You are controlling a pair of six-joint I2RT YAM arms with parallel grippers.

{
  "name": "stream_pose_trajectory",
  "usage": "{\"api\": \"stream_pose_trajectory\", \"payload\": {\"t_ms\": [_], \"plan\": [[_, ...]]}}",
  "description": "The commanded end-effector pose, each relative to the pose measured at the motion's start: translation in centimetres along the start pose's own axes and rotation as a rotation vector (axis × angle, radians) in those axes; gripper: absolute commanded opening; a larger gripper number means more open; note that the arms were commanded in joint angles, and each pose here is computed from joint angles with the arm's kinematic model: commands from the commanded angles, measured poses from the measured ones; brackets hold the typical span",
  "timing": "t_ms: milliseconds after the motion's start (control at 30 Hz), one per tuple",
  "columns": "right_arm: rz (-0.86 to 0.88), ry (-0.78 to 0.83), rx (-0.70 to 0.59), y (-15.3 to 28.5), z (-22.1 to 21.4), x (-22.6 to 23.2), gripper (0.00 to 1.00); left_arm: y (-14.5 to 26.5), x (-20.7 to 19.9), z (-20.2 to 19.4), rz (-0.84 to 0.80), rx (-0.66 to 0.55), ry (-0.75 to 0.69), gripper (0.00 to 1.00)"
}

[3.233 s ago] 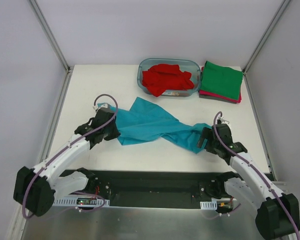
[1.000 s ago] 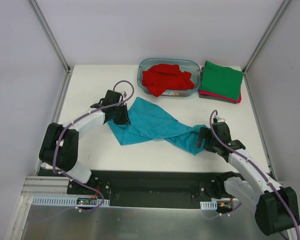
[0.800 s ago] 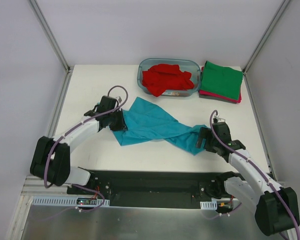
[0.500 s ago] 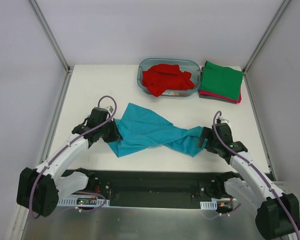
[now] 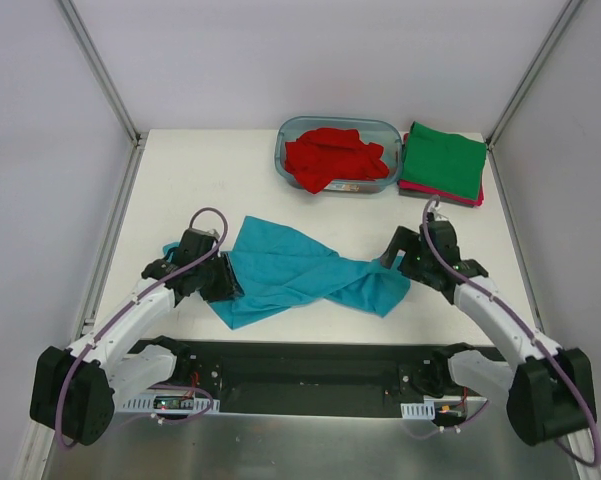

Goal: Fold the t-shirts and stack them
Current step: Flatten out the tshirt

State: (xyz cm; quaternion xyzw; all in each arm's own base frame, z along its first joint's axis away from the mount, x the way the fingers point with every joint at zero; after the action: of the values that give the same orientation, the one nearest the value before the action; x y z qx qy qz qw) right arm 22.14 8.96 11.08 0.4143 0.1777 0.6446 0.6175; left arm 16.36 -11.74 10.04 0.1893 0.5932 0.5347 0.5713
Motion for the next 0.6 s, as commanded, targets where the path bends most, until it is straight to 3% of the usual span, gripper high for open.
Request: {"api": "stream_pose_trajectory", "payload": {"t_ms": [0, 200, 433, 467, 567], "plan": [[0.096, 0.043, 0.011, -1.7, 2.5, 3.9, 0.96, -0.3, 0.6, -0.4, 0.024, 0.011, 0.031, 0.41], [0.044, 0.064, 0.11, -4.6, 1.9, 5.1, 0.94, -0.9, 2.1, -2.2, 0.041, 0.043, 0.081, 0.47], [-0.041, 0.079, 0.098, -5.3, 1.7, 4.3, 0.88, -1.3, 1.7, -2.7, -0.023, 0.056, 0.089, 0.48], [-0.047, 0.08, 0.098, -5.4, 1.7, 4.1, 0.85, -1.3, 1.5, -2.7, -0.037, 0.062, 0.09, 0.46], [-0.059, 0.076, 0.09, -5.4, 1.9, 4.1, 0.84, -1.4, 0.9, -3.1, -0.087, 0.098, 0.086, 0.29]]}}
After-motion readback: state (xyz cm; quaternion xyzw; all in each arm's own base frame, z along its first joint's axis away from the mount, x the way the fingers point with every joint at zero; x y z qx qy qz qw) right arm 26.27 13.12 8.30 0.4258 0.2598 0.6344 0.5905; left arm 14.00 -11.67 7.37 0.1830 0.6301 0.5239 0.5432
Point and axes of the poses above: each gripper's point midway between its finger pads, its own y axis back along the fingers, its own x axis along the line the jaws close on, z = x × y, the point moved 4 cm from there along y, back along the fingers, and after that the axes turned 6 degrees about y, right-handed, at the moved point
